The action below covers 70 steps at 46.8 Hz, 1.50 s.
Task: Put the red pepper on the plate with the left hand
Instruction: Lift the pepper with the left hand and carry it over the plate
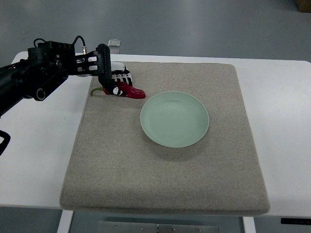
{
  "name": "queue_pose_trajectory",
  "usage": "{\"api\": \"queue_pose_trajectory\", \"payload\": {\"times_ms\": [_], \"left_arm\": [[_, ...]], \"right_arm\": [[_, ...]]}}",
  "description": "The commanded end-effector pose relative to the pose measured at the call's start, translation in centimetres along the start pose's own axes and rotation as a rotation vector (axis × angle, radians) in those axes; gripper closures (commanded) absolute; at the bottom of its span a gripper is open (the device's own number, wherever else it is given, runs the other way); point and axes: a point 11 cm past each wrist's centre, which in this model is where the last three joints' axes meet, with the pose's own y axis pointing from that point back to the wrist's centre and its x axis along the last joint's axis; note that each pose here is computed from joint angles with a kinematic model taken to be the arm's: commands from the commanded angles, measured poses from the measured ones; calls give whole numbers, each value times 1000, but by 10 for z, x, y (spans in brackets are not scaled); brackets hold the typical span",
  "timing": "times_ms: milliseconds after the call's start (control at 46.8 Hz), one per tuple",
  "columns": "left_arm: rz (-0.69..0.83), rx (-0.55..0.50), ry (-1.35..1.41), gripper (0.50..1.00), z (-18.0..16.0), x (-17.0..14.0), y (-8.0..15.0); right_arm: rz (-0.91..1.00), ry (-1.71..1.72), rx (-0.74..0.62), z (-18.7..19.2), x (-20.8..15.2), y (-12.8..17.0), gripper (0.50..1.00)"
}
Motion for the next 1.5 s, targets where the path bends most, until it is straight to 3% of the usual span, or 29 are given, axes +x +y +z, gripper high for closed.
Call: {"api": "queue_pose_trajectory", "payload": {"times_ms": [0, 299, 1153, 1474], "left_arm": [[28, -9, -4, 1000, 3, 7, 1], [95, -141, -33, 1000, 52, 31, 1], [-29, -423, -139, 1000, 166, -17, -22], [-83, -415, -152, 1000, 165, -41, -31]], "right_arm": [[0, 0, 0, 0, 0, 0, 572], [0, 0, 0, 0, 0, 0, 572], [0, 0, -1, 0, 0, 0, 572], [0, 0, 0, 0, 0, 0, 572]]}}
